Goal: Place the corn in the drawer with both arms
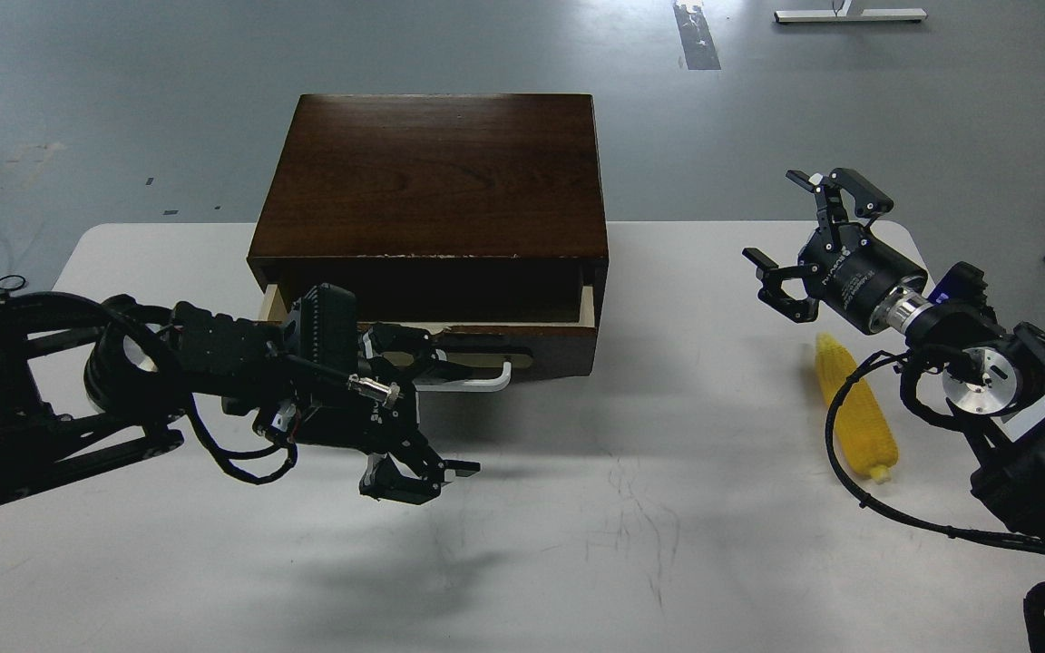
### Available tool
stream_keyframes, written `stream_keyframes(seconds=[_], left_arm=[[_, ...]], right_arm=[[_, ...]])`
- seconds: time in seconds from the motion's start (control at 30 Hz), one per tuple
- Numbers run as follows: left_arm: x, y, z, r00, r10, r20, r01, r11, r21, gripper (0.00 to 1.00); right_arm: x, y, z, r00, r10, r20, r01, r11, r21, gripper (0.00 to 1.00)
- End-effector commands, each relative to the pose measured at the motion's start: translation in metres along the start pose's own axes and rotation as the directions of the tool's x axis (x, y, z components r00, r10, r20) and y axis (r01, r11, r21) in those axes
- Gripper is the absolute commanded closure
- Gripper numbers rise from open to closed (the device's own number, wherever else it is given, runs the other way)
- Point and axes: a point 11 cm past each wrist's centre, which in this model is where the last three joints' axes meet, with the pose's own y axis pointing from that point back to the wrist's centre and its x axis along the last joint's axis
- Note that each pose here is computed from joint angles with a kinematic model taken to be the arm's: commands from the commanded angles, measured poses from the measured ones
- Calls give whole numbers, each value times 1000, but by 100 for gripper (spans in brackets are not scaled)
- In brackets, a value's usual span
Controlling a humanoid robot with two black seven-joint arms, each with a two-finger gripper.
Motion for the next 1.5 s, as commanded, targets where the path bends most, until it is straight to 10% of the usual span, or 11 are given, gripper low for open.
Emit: stream_keyframes(seconds=[0.0, 1.47], left_arm=[[-1, 4, 2, 1000, -3, -1, 3, 1000, 0, 2], [9, 14, 26, 999, 25, 22, -24, 999, -48, 2]], right_arm=[[0, 0, 1, 1000, -1, -1, 1, 1000, -2, 0], [1, 1, 5, 1000, 3, 3, -3, 1000, -10, 0]])
